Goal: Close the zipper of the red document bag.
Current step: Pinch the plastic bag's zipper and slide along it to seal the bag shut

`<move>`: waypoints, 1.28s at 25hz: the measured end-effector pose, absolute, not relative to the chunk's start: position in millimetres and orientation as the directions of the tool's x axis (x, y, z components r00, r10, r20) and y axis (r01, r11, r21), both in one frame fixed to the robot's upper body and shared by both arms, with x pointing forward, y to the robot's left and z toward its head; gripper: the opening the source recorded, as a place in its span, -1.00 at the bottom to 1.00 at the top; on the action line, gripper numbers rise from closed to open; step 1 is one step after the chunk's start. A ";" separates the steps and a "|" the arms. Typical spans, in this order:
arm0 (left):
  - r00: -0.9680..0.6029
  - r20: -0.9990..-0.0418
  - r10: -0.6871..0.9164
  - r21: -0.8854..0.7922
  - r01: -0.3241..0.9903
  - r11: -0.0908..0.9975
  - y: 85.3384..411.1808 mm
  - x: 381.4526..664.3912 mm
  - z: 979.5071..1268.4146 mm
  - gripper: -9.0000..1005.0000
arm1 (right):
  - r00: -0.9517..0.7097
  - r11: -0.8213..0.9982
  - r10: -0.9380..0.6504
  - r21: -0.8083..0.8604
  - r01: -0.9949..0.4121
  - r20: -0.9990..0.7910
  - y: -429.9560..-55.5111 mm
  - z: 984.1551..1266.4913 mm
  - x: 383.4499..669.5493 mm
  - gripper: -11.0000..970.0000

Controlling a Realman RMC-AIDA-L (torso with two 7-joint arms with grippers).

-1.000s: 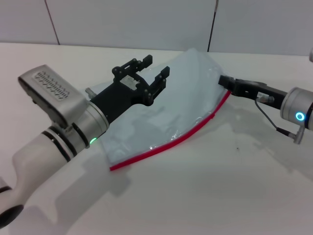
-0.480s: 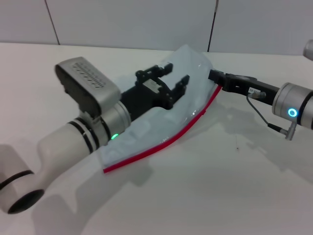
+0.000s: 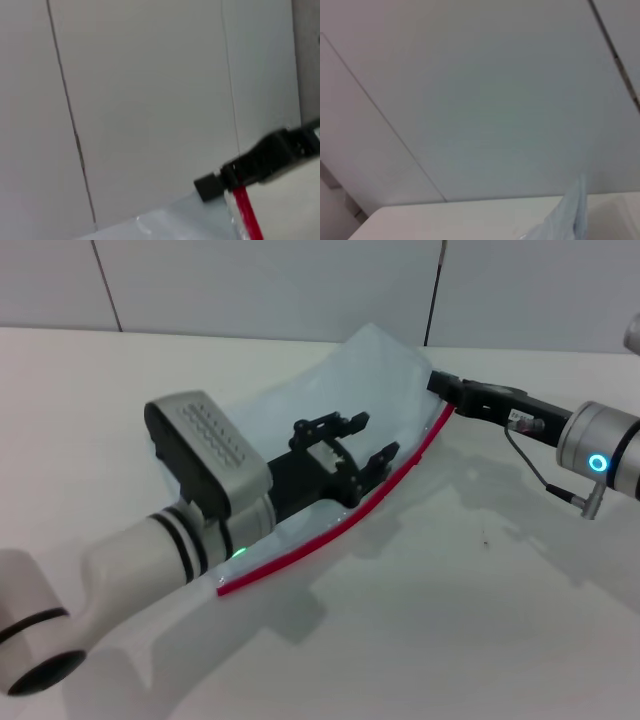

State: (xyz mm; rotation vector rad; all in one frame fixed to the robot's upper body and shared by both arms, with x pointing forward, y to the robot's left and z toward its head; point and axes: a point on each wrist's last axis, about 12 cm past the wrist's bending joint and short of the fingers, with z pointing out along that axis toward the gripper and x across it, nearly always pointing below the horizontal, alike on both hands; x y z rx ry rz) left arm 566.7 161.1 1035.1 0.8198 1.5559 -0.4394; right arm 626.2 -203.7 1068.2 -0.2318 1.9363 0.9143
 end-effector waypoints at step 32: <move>0.308 -0.773 0.554 0.610 0.599 0.518 127.5 534.9 1025.0 0.43 | -0.513 0.638 0.214 0.516 -0.572 -0.832 -176.8 1076.1 624.5 -0.82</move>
